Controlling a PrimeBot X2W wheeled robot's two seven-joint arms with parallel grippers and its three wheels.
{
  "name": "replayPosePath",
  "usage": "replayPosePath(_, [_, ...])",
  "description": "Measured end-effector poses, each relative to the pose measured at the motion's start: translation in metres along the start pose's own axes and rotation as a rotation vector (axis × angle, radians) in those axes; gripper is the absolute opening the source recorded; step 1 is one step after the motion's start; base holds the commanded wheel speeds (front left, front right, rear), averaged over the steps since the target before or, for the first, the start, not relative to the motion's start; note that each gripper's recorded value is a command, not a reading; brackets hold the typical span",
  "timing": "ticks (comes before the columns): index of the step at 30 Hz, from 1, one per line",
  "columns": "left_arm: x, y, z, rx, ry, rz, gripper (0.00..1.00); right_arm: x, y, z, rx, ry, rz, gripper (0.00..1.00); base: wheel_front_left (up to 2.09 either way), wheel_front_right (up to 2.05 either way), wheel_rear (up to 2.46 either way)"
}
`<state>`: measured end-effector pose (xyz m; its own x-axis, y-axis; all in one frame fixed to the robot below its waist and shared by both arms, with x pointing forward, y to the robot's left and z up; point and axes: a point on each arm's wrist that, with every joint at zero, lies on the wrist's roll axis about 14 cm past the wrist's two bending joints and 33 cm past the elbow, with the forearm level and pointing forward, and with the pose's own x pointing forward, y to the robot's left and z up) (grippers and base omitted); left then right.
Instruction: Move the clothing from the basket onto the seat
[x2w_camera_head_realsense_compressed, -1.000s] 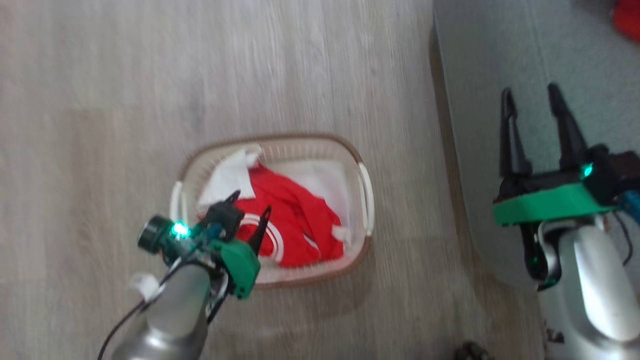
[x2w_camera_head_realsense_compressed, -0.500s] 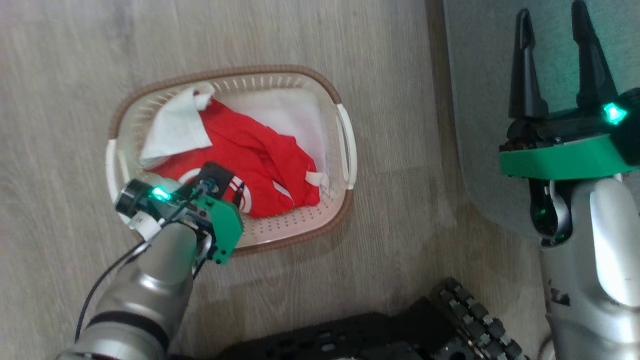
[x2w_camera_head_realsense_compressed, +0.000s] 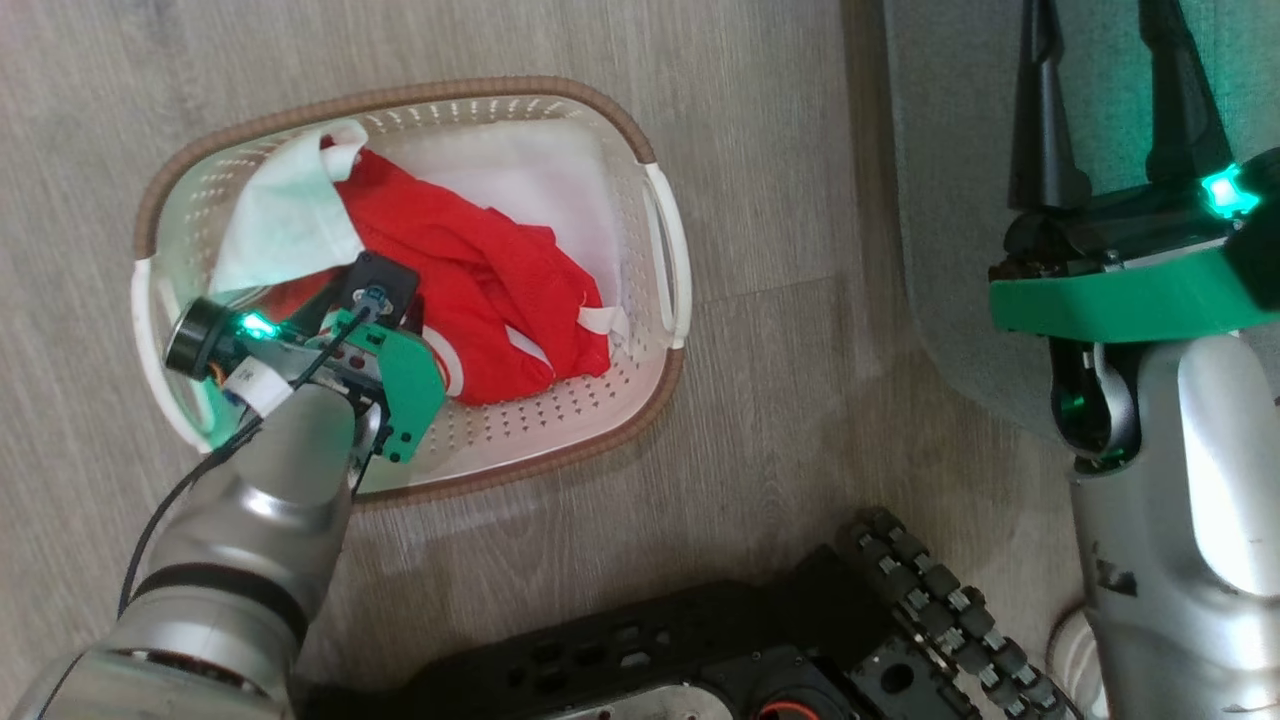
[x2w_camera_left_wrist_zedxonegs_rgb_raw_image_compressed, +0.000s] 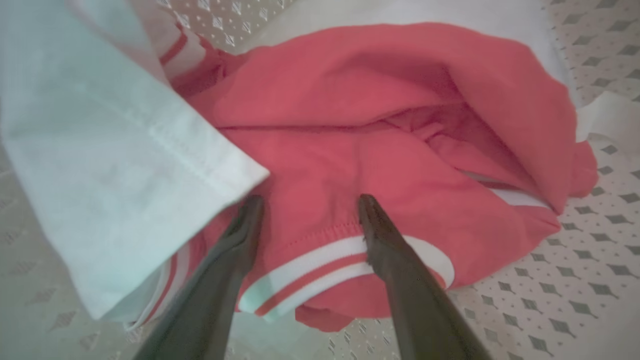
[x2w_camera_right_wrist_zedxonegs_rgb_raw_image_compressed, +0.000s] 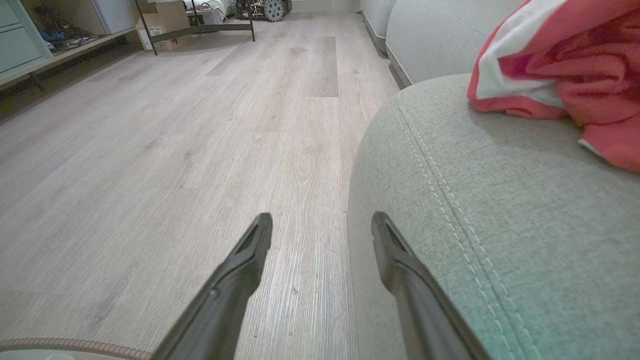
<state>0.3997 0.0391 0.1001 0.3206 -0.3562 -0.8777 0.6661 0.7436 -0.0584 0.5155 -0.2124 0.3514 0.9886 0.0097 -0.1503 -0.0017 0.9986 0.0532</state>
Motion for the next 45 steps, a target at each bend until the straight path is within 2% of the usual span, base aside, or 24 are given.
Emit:
replayPosePath(3, [0.004,-0.004,-0.003,0.013,0.025,-0.014,1.00,0.001,-0.001,-0.001,0.003,0.002,-0.001,1.00,0.00,0.00,0.00])
replayPosePath(4, [0.005,-0.004,-0.004,0.016,0.034,-0.017,0.88,0.001,-0.001,-0.002,0.003,0.002,-0.002,1.00,0.00,0.00,0.00])
replayPosePath(5, [0.005,-0.004,-0.004,0.016,0.034,-0.017,0.48,0.001,-0.001,-0.002,0.003,0.002,-0.002,1.00,0.00,0.00,0.00])
replayPosePath(6, [0.006,-0.005,-0.004,0.018,0.041,-0.018,0.29,0.001,-0.002,-0.002,0.003,0.003,-0.002,1.00,0.00,0.00,0.00])
replayPosePath(7, [0.007,-0.005,-0.005,0.019,0.045,-0.021,0.00,0.001,-0.002,-0.003,0.002,0.005,-0.002,1.00,0.00,0.00,0.00])
replayPosePath(15, [0.003,-0.009,0.002,0.023,0.034,-0.032,0.00,-0.001,-0.004,0.004,0.007,-0.004,-0.009,1.00,0.00,0.00,0.00])
replayPosePath(27, [-0.039,-0.010,0.058,0.035,-0.176,-0.021,0.00,-0.011,-0.001,0.042,0.017,-0.061,-0.012,1.00,0.00,0.00,0.00])
replayPosePath(36, [-0.112,-0.006,0.134,0.005,-0.444,0.036,0.00,-0.048,0.005,0.075,0.024,-0.093,-0.013,1.00,0.00,0.00,0.00])
replayPosePath(45, [-0.209,-0.026,0.206,-0.011,-0.750,0.069,0.00,-0.103,0.010,0.099,0.031,-0.120,-0.015,1.00,0.00,0.00,0.00])
